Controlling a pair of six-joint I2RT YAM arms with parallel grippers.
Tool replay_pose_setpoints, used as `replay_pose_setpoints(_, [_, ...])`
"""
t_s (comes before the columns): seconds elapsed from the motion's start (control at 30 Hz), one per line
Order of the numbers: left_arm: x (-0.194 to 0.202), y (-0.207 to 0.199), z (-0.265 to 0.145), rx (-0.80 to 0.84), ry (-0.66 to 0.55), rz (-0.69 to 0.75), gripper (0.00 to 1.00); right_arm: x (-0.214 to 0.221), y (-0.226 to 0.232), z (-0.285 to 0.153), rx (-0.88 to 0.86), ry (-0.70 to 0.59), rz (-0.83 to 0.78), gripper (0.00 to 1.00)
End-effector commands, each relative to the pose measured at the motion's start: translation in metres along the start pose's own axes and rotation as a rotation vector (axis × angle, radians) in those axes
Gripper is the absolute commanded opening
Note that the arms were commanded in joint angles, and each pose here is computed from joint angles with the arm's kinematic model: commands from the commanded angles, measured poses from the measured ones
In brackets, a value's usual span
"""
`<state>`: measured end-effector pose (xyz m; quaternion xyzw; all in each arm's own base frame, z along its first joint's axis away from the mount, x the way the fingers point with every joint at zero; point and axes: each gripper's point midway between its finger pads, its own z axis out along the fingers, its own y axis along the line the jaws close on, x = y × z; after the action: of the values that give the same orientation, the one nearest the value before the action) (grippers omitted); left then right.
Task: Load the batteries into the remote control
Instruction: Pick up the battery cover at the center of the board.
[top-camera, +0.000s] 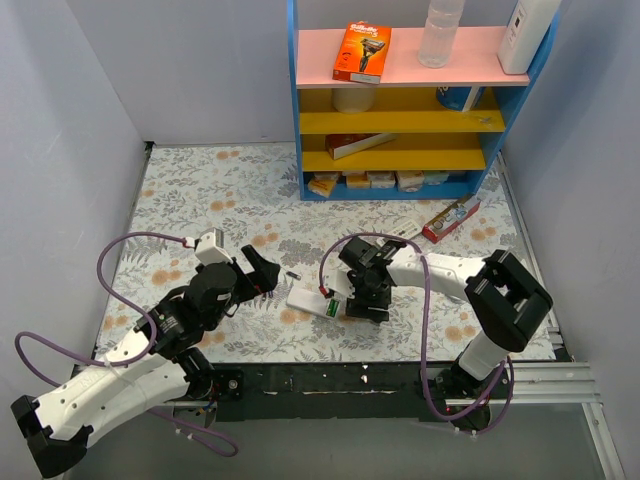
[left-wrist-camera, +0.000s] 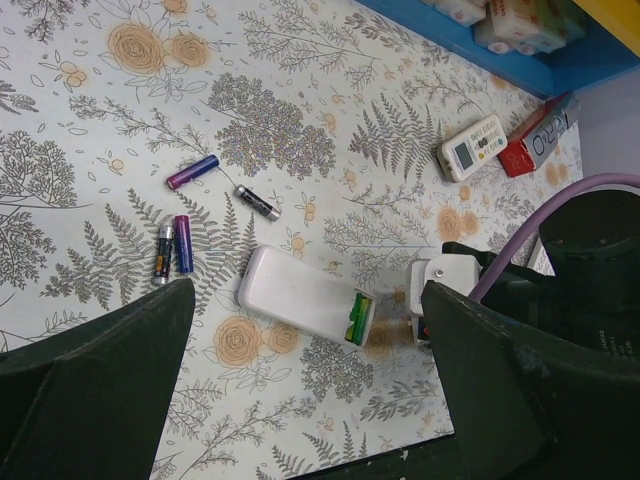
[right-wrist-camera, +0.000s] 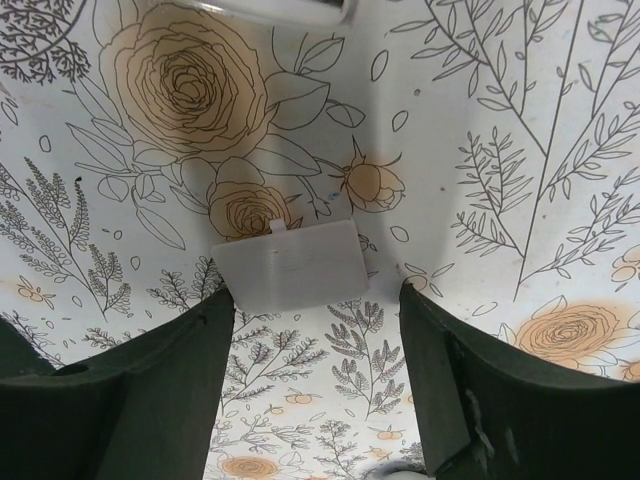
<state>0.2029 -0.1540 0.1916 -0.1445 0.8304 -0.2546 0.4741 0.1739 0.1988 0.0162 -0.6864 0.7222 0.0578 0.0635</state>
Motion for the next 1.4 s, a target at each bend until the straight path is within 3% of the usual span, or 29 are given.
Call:
replay_pose_setpoints(0.0, [0.003, -0.001, 0.002, 0.004, 0.009, 0.015, 0.98, -0.011, 0.007, 0.011, -0.071, -0.037, -0.027, 0.72])
replay_pose_setpoints(0.37, [0.009, -0.001, 0.003, 0.016, 0.029, 0.015, 0.98, -0.015, 0.023, 0.025, -0.182, -0.043, -0.021, 0.65])
replay_pose_setpoints(0.47, [0.007, -0.002, 0.003, 0.017, 0.023, 0.016, 0.98, -0.017, 0.028, 0.026, -0.212, -0.051, -0.008, 0.58])
replay_pose_setpoints(0.6, [0.015, -0.005, 0.008, 0.028, 0.048, 0.037, 0.98, -0.029, 0.037, 0.023, -0.262, -0.093, 0.053, 0.36])
replay_pose_setpoints(0.77, [0.017, -0.005, 0.015, -0.010, 0.062, 0.046, 0.98, -0.036, 0.048, 0.021, -0.305, -0.111, 0.127, 0.30])
replay_pose_setpoints(0.9, [0.027, 0.005, 0.018, -0.021, 0.073, 0.027, 0.98, -0.038, 0.040, 0.015, -0.234, -0.127, 0.202, 0.17])
replay_pose_setpoints(1.17, [0.036, 0.002, 0.023, -0.019, 0.109, 0.035, 0.98, -0.064, 0.036, -0.014, -0.121, -0.261, 0.296, 0.15])
replay_pose_setpoints(1.37, [0.044, 0.002, 0.032, -0.037, 0.125, 0.028, 0.98, -0.076, 0.031, -0.022, -0.023, -0.259, 0.342, 0.15])
